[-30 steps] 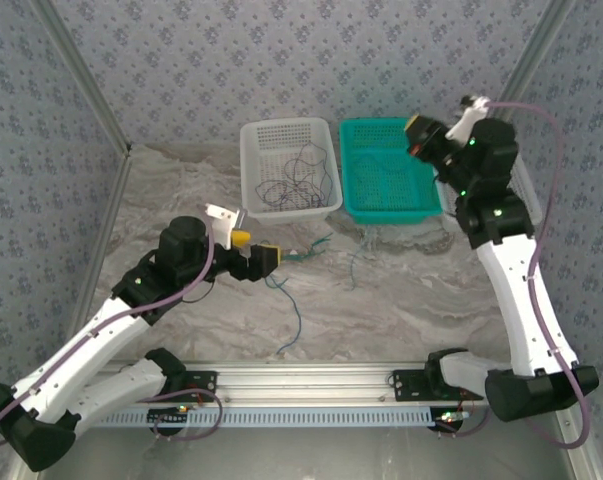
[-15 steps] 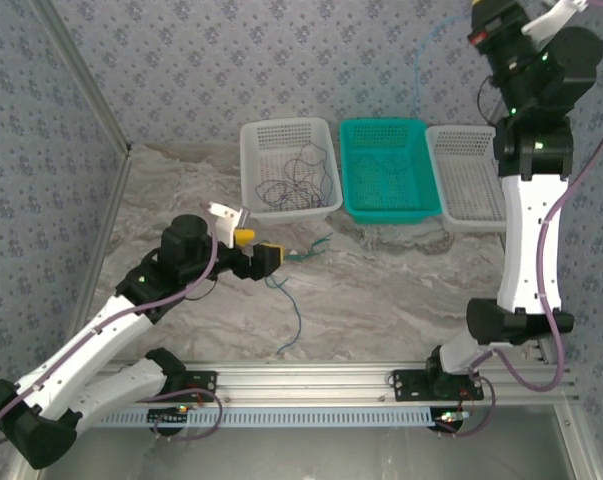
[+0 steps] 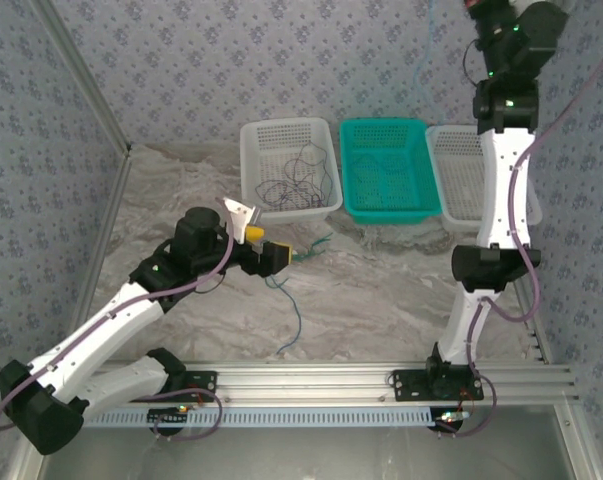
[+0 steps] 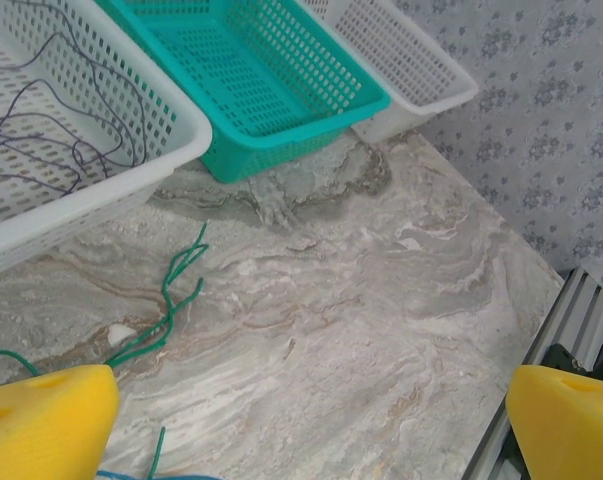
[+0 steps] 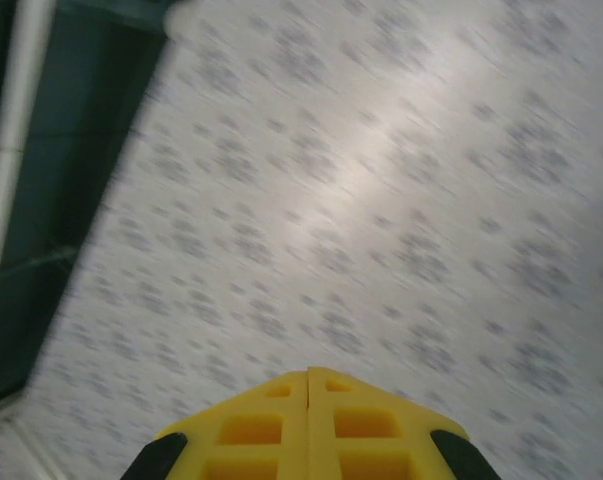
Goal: Untangle the cables
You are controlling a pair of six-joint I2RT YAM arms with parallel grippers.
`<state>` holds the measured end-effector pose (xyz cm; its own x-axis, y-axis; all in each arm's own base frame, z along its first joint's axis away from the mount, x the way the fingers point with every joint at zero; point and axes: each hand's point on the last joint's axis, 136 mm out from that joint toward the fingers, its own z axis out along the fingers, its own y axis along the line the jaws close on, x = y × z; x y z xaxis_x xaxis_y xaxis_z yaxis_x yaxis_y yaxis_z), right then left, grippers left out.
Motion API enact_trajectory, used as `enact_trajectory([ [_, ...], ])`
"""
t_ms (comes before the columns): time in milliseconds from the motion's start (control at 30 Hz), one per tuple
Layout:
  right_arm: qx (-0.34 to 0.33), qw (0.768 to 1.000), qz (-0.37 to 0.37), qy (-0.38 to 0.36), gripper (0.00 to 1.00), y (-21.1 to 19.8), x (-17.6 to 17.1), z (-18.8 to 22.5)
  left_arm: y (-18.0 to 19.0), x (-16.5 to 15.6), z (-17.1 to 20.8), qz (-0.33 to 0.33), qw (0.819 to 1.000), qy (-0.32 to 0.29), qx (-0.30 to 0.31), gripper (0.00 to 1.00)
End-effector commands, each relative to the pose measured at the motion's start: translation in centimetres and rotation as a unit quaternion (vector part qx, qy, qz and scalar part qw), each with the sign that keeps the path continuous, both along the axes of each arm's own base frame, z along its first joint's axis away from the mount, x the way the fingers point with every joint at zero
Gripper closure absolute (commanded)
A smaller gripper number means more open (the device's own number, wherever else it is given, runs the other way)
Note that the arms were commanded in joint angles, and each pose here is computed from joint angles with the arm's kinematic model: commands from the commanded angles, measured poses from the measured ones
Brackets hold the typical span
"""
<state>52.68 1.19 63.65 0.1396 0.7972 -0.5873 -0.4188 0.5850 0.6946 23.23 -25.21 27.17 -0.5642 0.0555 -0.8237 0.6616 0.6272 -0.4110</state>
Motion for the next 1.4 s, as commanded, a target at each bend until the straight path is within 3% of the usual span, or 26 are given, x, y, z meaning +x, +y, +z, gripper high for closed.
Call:
enact_trajectory([
  [0, -0.049, 0.996, -0.003, 0.072, 1.0, 0.8, 3.2, -7.0, -0.6, -0.1, 1.1, -0.012, 1.0, -0.022, -0.016, 0.01],
  [133, -0.098, 0.98, 0.004, 0.172, 1.0, 2.6, 5.2, -18.2, -0.3, 0.0, 0.9, -0.005, 1.0, -0.021, -0.007, 0.01],
  [267, -0.156, 0.946, 0.05, 0.28, 1.0, 6.6, 5.1, -31.5, 0.0, 0.2, 0.9, 0.004, 1.0, -0.021, -0.005, 0.01],
  [367, -0.199, 0.911, 0.068, 0.355, 1.0, 7.9, 4.0, -38.6, 0.1, 0.2, 1.1, 0.009, 1.0, -0.022, -0.007, 0.01],
  [400, -0.211, 0.901, 0.069, 0.373, 0.93, 8.1, 3.6, -39.7, 0.2, 0.3, 1.1, 0.012, 1.0, -0.022, -0.005, 0.01],
  [467, -0.247, 0.883, 0.059, 0.395, 0.68, 8.2, 2.7, -39.9, 0.5, 0.3, 1.1, 0.019, 1.0, -0.022, -0.002, 0.01],
  [600, -0.28, 0.874, -0.025, 0.396, 0.3, 6.3, 0.7, -35.2, 1.6, 0.6, 1.2, 0.047, 0.998, -0.028, 0.007, 0.01],
  [733, -0.276, 0.887, -0.034, 0.369, 0.17, 6.0, -2.9, -29.7, 3.0, 0.5, 0.8, 0.075, 0.996, -0.027, 0.03, 0.01],
  [833, -0.288, 0.898, 0.012, 0.334, 0.18, 8.6, -7.2, -27.6, 4.3, 0.3, 1.2, 0.098, 0.994, -0.034, 0.032, 0.01],
  [1000, -0.289, 0.886, 0.126, 0.34, 0.2, 16.5, -16.0, -32.3, 10.0, 0.9, -0.1, 0.24, 0.966, -0.008, 0.09, 0.0],
  [1067, -0.308, 0.862, 0.161, 0.369, 0.21, 19.8, -19.8, -36.5, 11.9, 0.6, -0.7, 0.277, 0.954, 0.01, 0.113, 0.01],
  [1233, -0.357, 0.793, 0.217, 0.444, 0.22, 25.6, -26.9, -44.6, 12.9, -0.3, -1.5, 0.286, 0.952, 0.018, 0.109, 0.0],
  [1367, -0.425, 0.709, 0.215, 0.52, 0.22, 27.1, -31.1, -51.6, 13.0, -0.8, -1.9, 0.284, 0.954, 0.025, 0.098, 0.0],
])
